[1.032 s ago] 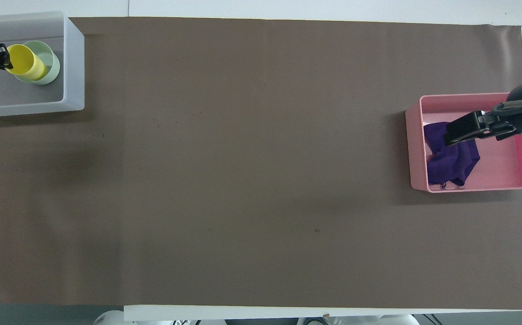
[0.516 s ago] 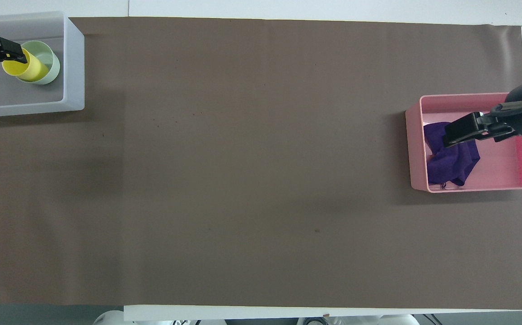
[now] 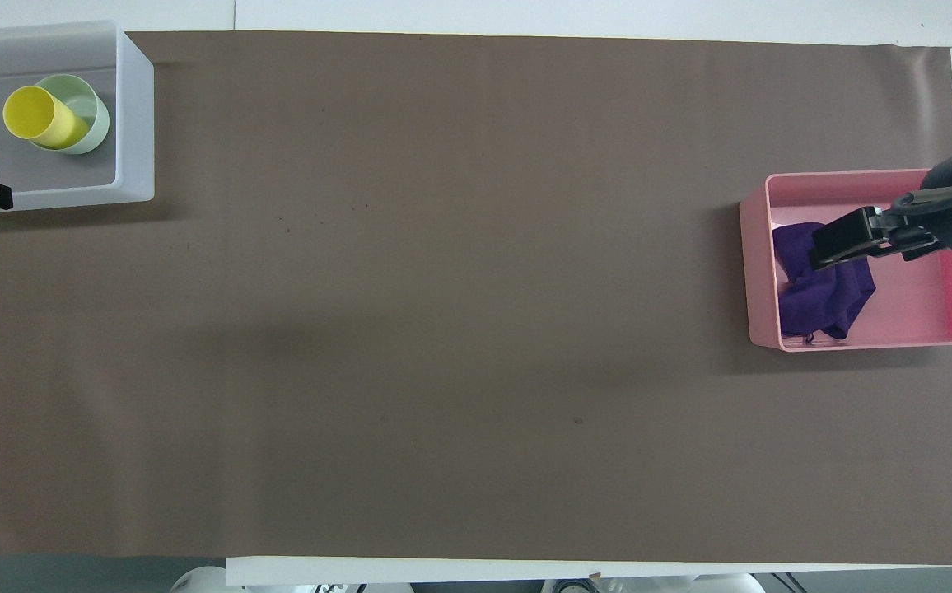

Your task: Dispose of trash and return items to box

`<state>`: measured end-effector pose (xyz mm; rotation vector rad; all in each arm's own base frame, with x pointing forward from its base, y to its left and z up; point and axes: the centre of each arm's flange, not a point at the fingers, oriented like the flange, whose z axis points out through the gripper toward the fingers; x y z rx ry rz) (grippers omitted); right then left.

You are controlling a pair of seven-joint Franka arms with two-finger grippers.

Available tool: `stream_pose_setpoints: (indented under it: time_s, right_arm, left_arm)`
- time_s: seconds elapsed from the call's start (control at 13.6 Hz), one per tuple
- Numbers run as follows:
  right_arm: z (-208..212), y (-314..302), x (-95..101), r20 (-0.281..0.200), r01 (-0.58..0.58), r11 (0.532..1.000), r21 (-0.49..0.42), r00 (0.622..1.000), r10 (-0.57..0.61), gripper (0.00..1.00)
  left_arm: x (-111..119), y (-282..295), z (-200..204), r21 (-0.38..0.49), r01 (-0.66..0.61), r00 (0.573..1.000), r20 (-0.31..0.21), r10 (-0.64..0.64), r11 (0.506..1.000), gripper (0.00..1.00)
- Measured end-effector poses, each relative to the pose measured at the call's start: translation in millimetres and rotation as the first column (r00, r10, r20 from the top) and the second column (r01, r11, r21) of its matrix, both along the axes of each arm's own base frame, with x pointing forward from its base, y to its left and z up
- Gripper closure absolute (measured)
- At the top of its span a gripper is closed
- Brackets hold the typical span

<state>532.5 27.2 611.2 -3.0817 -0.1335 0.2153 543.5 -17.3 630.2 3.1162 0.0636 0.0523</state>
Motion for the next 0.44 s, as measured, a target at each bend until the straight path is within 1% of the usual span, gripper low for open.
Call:
stream_pose_setpoints:
  time_s: [0.15,0.29,0.44]
  right_arm:
    - [-1,-1,-0.1,-0.002,0.001,1.0,-0.005,1.0,-0.001,0.0]
    - [-1,-3,-0.3,-0.002,0.002,1.0,-0.013,1.0,-0.002,0.0]
    - [-1,-3,-0.5,-0.002,0.003,1.0,-0.016,1.0,-0.003,0.0]
  left_arm:
    - [-5,-10,13,0.004,0.069,0.997,0.021,-0.069,0.998,0.0]
    - [-2,-12,8,0.007,0.126,0.992,0.011,-0.127,0.992,0.0]
    - [1,-9,1,0.026,0.145,0.99,-0.003,-0.144,0.989,0.0]
